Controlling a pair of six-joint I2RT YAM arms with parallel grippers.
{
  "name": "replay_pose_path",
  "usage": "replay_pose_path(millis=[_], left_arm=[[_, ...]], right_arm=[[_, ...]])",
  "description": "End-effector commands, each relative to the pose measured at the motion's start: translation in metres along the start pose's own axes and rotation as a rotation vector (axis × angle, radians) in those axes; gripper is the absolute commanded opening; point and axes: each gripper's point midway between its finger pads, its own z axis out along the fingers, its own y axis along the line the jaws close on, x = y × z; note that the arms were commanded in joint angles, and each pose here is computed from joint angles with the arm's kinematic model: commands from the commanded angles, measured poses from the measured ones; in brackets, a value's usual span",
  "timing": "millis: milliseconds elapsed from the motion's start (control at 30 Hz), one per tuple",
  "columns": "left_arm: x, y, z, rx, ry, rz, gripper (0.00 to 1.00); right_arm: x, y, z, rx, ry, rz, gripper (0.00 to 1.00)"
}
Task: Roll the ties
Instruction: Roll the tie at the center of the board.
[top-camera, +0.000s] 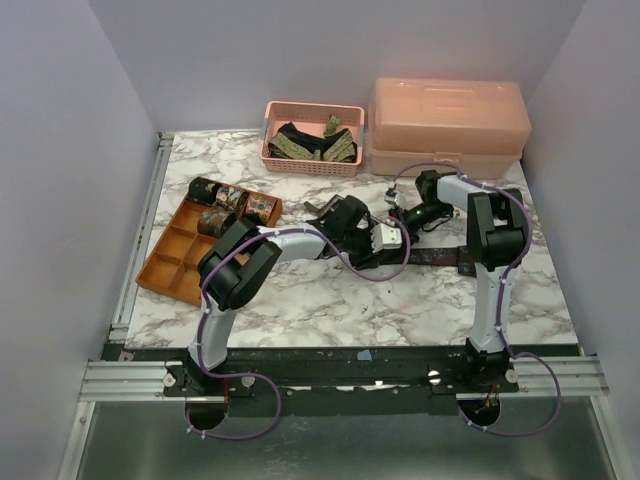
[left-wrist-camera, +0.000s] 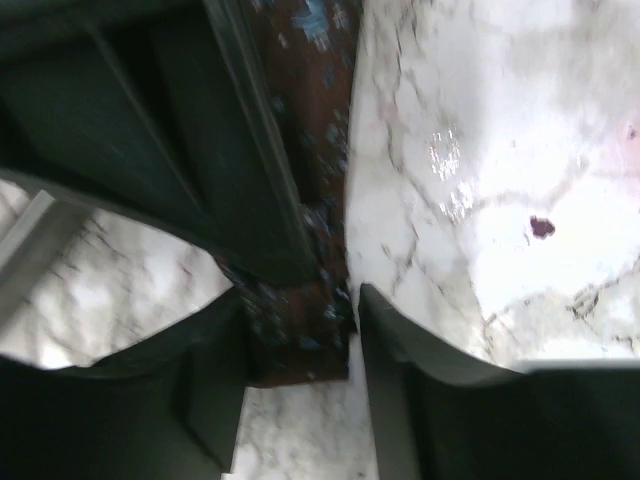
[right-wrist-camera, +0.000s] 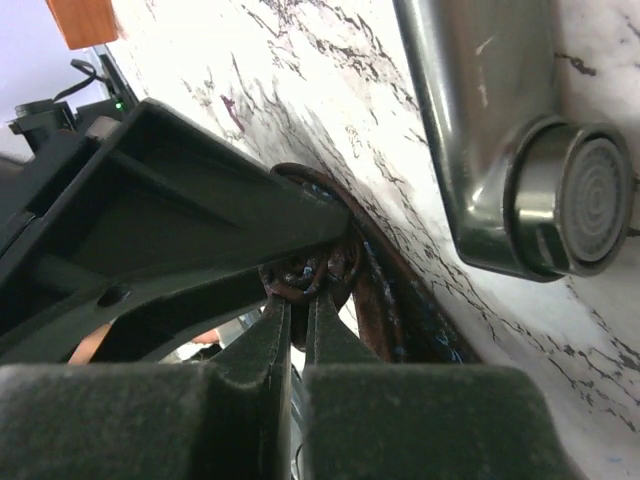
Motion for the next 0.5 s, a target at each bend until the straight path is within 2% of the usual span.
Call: replay_pose_path(millis=[0,133,200,300,467], left_arm=[[0.114,-0.051,-0.009,0.117,0.272,-0.194,0.58],[0.064,-0.023,-0.021,0.076,0.003,-0.191,0.71],[0.046,-0.024,-0.028,0.094,-0.104,-0.126,0.79],[0.034,-0.027,-0.029,0.097,-0.185,-0.062,0.81],[0.020,-0.027,-0.016,0.086,-0.242,-0.083,0.81]], right_arm=[[0.005,-0.034,0.003,0.080,0.003,0.026,0.00],[0.021,-0.052,0.009,0.073,0.040,0.103,0.00],[0.030,-0.061,0.013,0.055,0.057,0.152,0.01],[0.037,-0.069,0.015,0.029,0.066,0.204,0.00],[0.040,-0.065,0.017,-0.013,0.065,0.206,0.01]])
